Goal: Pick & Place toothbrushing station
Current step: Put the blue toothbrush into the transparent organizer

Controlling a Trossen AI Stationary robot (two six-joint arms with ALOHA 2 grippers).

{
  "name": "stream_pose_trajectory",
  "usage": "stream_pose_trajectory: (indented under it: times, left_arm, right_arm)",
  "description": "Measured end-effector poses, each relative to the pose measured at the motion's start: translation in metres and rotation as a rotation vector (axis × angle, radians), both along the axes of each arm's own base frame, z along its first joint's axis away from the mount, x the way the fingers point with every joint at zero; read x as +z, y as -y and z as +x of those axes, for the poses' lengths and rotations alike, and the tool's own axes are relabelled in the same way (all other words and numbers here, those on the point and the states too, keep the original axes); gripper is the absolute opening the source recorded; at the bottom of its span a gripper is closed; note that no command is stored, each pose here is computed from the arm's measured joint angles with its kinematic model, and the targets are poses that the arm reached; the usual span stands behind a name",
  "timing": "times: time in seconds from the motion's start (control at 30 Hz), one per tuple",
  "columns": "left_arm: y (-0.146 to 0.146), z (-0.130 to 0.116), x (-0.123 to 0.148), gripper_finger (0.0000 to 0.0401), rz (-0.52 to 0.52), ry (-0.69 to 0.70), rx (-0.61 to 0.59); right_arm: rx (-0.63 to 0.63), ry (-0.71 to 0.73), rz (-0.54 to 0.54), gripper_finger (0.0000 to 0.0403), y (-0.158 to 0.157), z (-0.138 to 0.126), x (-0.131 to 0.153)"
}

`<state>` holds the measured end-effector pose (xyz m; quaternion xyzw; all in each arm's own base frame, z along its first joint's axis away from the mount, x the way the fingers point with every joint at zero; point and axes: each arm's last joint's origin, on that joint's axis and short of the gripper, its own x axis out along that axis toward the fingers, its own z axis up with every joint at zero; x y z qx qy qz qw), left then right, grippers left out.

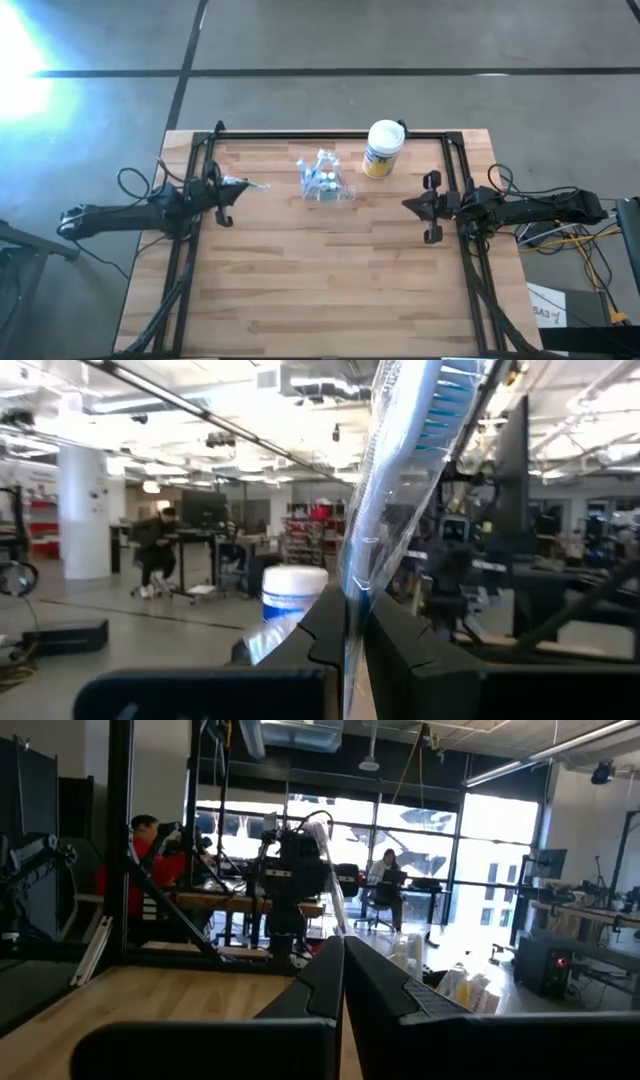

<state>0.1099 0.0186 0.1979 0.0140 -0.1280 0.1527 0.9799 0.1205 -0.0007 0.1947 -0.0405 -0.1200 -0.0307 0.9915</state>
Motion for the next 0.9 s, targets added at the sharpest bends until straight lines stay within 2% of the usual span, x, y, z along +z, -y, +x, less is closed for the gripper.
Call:
stream_pose_trajectory:
  times: [0.13, 0.37, 0.6, 0.7, 0.9]
  left_arm:
    - [-0.004, 0.007, 0.001, 0.002, 0.002, 0.017, 0.021]
    - [-0.016, 0.026, -0.005, 0.002, -0.052, -0.023, 0.016]
    - [-0.026, 0.06, -0.007, 0.002, -0.057, -0.148, 0.013]
    - [-0.029, 0.073, 0.004, 0.0021, -0.026, -0.067, -0.005]
    - [-0.04, 0.098, 0.0, 0.0021, -0.033, -0.113, -0.006]
  right_arm:
    - [-0.012, 0.007, 0.003, 0.0008, 0.0, 0.0, 0.001]
    - [-0.013, 0.01, 0.003, 0.0008, 0.0, 0.0, 0.001]
    - [-0.016, 0.019, -0.003, 0.0008, 0.0, 0.0, 0.002]
    - [-0.017, 0.019, -0.003, 0.0008, 0.0, 0.0, 0.002]
    - [-0.017, 0.018, -0.003, 0.0008, 0.0, 0.0, 0.002]
